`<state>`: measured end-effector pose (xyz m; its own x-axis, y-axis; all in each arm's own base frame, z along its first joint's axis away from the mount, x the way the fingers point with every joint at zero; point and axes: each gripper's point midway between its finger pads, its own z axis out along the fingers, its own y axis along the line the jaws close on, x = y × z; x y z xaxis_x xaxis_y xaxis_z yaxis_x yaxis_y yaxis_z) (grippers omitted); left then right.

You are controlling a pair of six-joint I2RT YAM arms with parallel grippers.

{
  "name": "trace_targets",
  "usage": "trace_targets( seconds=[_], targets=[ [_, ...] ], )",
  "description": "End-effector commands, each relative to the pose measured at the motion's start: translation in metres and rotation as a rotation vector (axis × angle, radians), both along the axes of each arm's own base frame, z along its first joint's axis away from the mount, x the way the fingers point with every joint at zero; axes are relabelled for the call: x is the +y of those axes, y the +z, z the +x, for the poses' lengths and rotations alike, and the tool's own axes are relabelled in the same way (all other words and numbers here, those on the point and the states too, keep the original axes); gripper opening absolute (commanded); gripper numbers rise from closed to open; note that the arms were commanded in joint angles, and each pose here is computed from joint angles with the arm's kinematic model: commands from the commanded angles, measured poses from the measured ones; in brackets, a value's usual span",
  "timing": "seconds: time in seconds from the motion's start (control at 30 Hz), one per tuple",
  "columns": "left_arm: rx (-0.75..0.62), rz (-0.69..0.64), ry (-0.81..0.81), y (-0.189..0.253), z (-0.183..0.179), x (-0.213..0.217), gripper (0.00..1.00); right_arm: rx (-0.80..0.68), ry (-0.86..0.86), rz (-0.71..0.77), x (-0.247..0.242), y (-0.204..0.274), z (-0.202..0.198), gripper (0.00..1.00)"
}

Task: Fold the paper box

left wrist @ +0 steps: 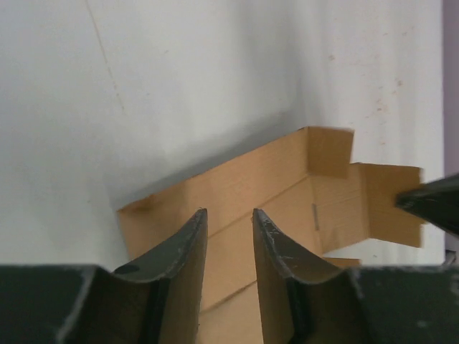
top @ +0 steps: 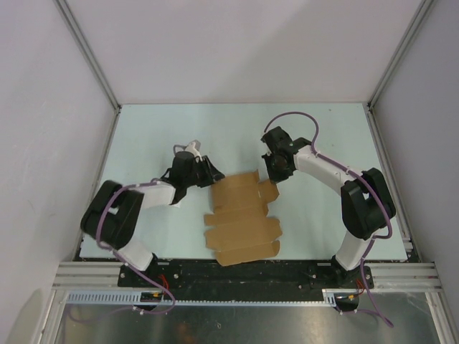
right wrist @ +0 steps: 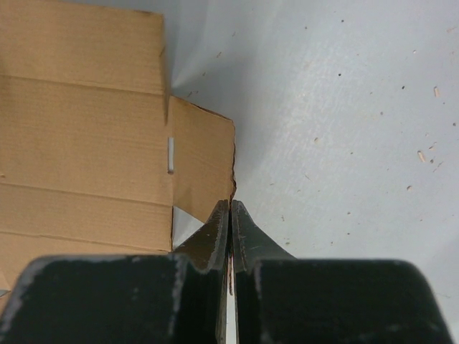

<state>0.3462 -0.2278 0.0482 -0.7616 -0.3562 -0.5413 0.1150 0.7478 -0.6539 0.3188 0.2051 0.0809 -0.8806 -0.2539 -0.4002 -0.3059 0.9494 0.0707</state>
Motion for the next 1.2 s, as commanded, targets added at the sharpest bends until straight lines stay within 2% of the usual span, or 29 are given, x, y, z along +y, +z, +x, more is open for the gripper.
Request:
trace_targets(
  seconds=[0.0, 0.03, 0.07, 0.17, 0.23, 0.27, 0.4, 0.57, 0.7, 0.87, 1.0, 1.17],
  targets=[
    [-0.147, -0.045, 0.059, 0.075, 0.006, 0.013, 0.38, -0.031, 0.001, 0.024, 0.006, 0.01, 0.001, 0.0],
    [-0.132, -0.02, 0.072, 0.075, 0.0, 0.02, 0.38, -0.039, -0.009, 0.024, 0.005, 0.012, 0.003, 0.0],
    [-0.181, -0.008, 0.115, 0.095, 0.0, 0.03, 0.39, -0.048, -0.026, 0.018, 0.002, 0.013, 0.005, 0.0],
    [-0.157, 0.085, 0.179, 0.094, -0.017, 0.056, 0.45, -0.075, -0.083, 0.011, -0.006, 0.021, 0.01, 0.0],
    [-0.168, 0.109, 0.205, 0.096, -0.034, 0.07, 0.55, -0.085, -0.117, 0.018, -0.012, 0.025, 0.013, 0.0],
    [-0.144, 0.121, 0.209, 0.09, -0.043, 0.075, 0.56, -0.094, -0.134, 0.028, -0.014, 0.029, 0.015, 0.0],
    [-0.086, 0.074, 0.182, 0.067, -0.086, 0.08, 0.67, -0.103, -0.203, 0.068, -0.023, 0.037, 0.018, 0.0],
    [0.007, 0.028, 0.186, 0.031, -0.117, 0.081, 0.67, -0.118, -0.216, 0.1, -0.024, 0.045, 0.019, 0.0],
    [0.047, 0.045, 0.204, 0.013, -0.126, 0.085, 0.61, -0.11, -0.207, 0.117, -0.021, 0.045, 0.018, 0.0],
    [0.082, 0.085, 0.197, 0.002, -0.124, 0.084, 0.6, -0.101, -0.198, 0.127, -0.019, 0.043, 0.014, 0.0],
    [0.02, 0.025, 0.142, 0.015, -0.113, 0.065, 0.62, -0.083, -0.197, 0.141, -0.018, 0.038, 0.01, 0.0],
    [0.058, 0.012, 0.129, 0.0, -0.114, 0.054, 0.62, -0.069, -0.202, 0.147, -0.018, 0.031, 0.008, 0.0]
  ],
)
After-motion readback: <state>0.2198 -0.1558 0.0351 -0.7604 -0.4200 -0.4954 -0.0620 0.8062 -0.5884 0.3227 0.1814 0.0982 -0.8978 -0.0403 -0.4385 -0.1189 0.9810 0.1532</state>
